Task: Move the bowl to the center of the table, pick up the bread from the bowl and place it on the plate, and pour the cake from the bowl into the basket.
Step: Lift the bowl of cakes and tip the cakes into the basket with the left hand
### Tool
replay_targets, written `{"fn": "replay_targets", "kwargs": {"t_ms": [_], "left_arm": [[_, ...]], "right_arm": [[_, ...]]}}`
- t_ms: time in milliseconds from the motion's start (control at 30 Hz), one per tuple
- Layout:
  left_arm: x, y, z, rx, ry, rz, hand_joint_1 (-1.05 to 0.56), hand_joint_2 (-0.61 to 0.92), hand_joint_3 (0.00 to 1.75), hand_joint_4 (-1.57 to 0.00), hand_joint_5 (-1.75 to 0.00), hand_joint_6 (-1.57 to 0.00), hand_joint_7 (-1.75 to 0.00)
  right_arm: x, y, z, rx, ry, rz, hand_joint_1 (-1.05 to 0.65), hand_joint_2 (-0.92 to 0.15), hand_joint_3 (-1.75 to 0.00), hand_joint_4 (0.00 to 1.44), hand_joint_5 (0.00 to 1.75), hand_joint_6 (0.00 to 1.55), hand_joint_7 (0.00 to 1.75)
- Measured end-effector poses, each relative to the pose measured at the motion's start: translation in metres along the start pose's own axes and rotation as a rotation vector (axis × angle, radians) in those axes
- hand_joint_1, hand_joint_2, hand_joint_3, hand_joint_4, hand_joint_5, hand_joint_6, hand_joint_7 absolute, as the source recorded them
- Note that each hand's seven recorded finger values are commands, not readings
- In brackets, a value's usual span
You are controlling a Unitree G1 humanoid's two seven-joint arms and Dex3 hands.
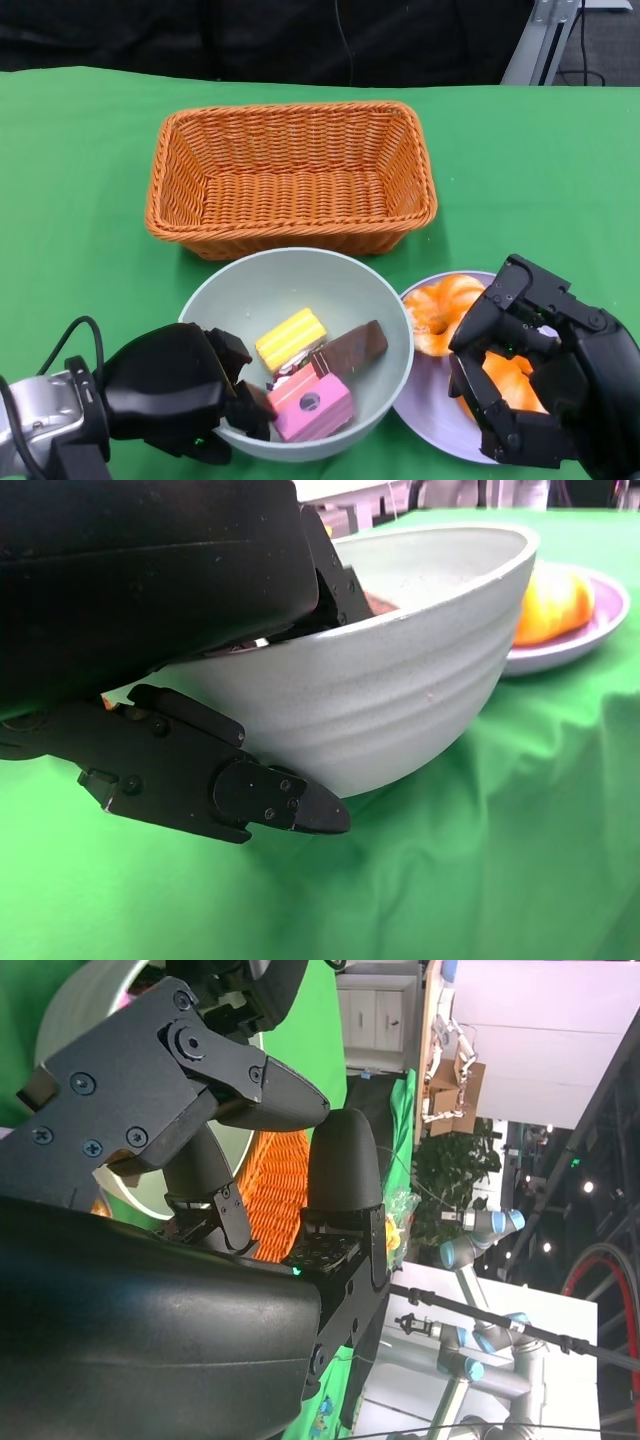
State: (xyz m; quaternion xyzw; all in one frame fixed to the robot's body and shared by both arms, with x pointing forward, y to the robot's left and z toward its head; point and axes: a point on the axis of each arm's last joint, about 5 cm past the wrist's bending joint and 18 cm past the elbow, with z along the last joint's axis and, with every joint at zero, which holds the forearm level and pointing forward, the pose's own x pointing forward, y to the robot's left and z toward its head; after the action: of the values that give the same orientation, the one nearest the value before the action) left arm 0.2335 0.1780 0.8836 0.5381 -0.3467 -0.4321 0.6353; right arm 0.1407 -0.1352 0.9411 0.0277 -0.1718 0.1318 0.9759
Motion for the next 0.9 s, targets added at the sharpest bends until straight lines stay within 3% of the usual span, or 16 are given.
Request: {"fn": "replay_targets", "kwargs": {"t_ms": [300, 400, 633, 733, 900], "left_arm": [[-0.003, 0.005, -0.002, -0.082, -0.03, 0.083, -0.34, 0.92, 0.24, -0.67, -1.74, -0.7, -1.25], [-0.005, 0.009, -0.004, -0.11, -0.02, 0.118, -0.33, 0.92, 0.26, -0.71, -1.66, -0.8, -1.04], [-0.01, 0.014, -0.005, -0.148, 0.013, 0.167, -0.29, 0.92, 0.19, -0.81, -1.45, -0.88, -0.88], [-0.013, 0.015, -0.003, -0.185, 0.017, 0.208, -0.28, 0.92, 0.21, -0.79, -1.55, -0.88, -0.87], [-0.017, 0.02, 0.0, -0.244, 0.0, 0.282, -0.27, 0.9, 0.29, -0.76, -1.65, -0.78, -1.06]], "right_arm": [[0.0, 0.0, 0.0, 0.0, -0.001, 0.004, -0.3, -0.41, -1.2, 0.69, 1.75, 0.57, 1.57], [0.0, 0.0, 0.0, 0.003, -0.001, 0.003, -0.29, -0.42, -1.18, 0.68, 1.75, 0.57, 1.57], [0.001, 0.001, 0.0, 0.006, -0.004, 0.003, -0.29, -0.42, -1.15, 0.68, 1.74, 0.57, 1.57], [0.002, 0.001, 0.0, 0.007, -0.005, 0.005, -0.27, -0.43, -1.17, 0.67, 1.75, 0.56, 1.58], [0.003, 0.002, 0.0, 0.012, -0.007, 0.014, -0.31, -0.47, -1.09, 0.67, 1.74, 0.56, 1.57]]}}
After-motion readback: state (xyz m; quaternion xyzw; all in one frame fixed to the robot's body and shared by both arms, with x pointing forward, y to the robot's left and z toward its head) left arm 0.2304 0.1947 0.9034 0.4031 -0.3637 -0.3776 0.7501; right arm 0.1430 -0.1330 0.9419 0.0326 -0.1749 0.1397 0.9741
